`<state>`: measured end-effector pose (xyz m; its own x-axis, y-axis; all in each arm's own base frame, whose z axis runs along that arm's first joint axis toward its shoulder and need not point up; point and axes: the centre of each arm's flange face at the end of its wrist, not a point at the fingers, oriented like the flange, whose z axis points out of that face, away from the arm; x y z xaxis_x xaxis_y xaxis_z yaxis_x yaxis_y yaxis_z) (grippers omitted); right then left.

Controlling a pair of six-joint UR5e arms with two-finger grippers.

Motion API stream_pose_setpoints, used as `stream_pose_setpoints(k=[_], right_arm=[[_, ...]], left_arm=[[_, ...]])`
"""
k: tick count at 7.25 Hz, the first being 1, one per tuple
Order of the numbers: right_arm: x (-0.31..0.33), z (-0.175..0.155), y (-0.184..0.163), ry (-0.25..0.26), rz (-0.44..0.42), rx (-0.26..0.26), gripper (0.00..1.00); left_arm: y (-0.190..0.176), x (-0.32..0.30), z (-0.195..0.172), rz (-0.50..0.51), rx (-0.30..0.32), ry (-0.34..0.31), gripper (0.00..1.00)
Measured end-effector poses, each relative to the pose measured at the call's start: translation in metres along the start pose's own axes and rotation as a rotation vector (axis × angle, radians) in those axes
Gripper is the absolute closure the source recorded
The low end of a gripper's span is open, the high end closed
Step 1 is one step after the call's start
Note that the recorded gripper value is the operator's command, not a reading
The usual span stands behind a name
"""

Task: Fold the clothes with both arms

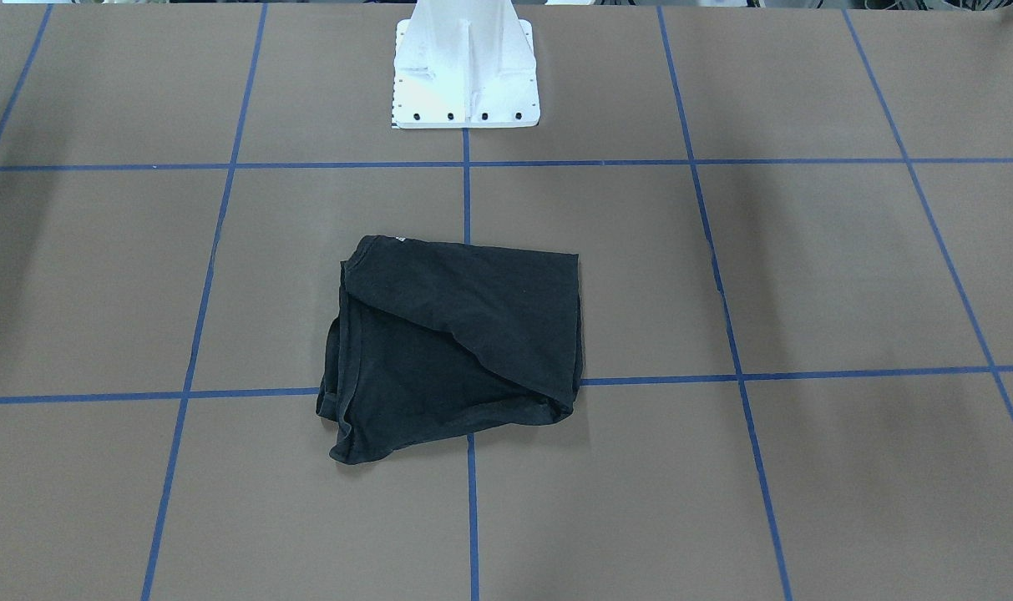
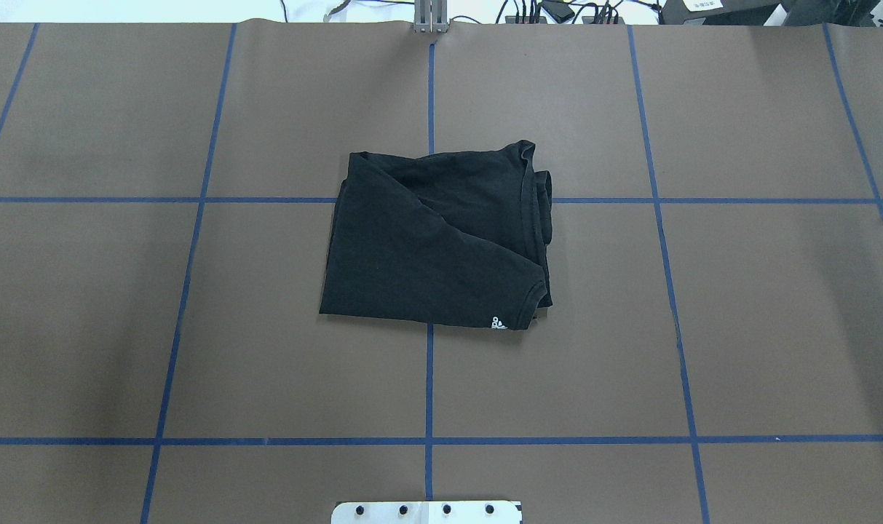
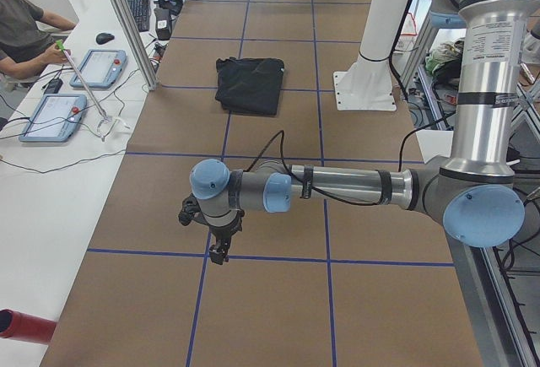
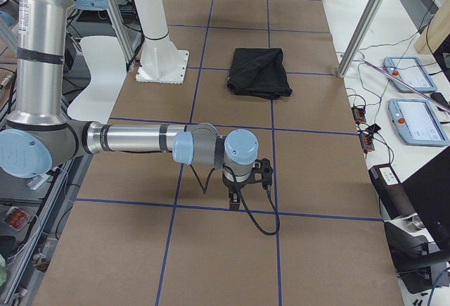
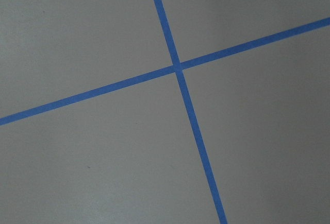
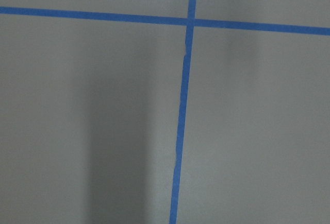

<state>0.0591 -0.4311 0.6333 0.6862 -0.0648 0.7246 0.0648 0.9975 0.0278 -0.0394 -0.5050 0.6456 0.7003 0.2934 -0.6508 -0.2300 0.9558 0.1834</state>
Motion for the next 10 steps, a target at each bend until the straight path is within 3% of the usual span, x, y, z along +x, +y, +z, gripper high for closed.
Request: stream_pose_setpoints(k=[3,5,7,10], right_arm=[[-0.0017,-0.0021,-0.0063,-0.001,0.031,0.017,0.0],[-0.0008,-0.0013,-0.0061,0.001,0.041,0.017,0.0],[-0.0012,-0.0017,-0.0067,0.001,0.131,0.018,0.0],[-0.0018,-0.0022,-0.0072,0.0,0.223,0.022,0.0]], left_arm=[[-0.0009,-0.0005,0.0005,-0.003,-0.001,0.001,0.0],[-0.0032,0.0009,-0.0016,-0.076,0.005,0.001,0.0],[-0.0079,0.0043,-0.0063,-0.192,0.026,-0.001,0.0],[-0.0091,0.0054,-0.0077,-0.216,0.036,-0.001,0.0]])
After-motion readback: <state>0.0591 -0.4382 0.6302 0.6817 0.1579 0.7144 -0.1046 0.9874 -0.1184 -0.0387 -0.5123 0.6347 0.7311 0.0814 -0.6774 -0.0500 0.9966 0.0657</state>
